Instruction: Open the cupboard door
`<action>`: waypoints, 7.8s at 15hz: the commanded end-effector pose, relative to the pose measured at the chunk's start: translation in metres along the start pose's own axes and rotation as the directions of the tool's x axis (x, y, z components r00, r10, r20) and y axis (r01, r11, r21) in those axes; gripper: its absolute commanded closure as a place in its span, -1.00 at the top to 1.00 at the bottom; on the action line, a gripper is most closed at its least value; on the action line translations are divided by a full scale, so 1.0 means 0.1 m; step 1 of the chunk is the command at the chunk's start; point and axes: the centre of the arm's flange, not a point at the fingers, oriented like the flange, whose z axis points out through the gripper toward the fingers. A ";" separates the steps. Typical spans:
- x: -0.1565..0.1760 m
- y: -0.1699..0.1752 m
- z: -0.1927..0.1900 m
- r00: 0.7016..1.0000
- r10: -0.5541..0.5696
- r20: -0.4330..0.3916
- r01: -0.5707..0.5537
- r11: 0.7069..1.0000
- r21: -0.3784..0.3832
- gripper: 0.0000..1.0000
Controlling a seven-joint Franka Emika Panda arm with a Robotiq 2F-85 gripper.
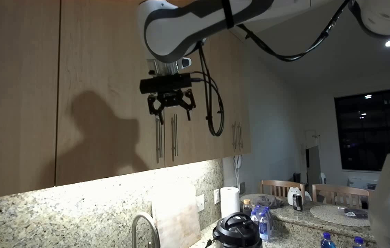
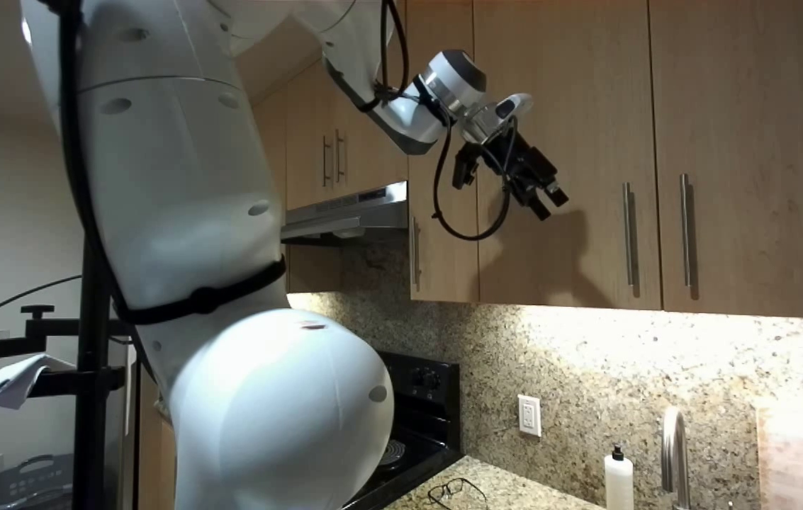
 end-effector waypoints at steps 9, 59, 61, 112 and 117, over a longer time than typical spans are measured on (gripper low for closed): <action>-0.17 -0.29 -0.20 0.994 0.042 -0.099 -0.055 0.990 -0.133 1.00; 0.76 -1.18 0.98 0.965 0.035 -0.259 -0.112 0.951 -0.287 1.00; 0.73 -1.20 0.96 0.966 0.034 -0.255 -0.108 0.954 -0.281 1.00; 0.83 -0.77 1.57 0.848 0.132 -0.514 -0.319 0.900 -0.296 1.00; 0.70 -0.66 1.41 0.852 0.150 -0.501 -0.330 0.898 -0.292 1.00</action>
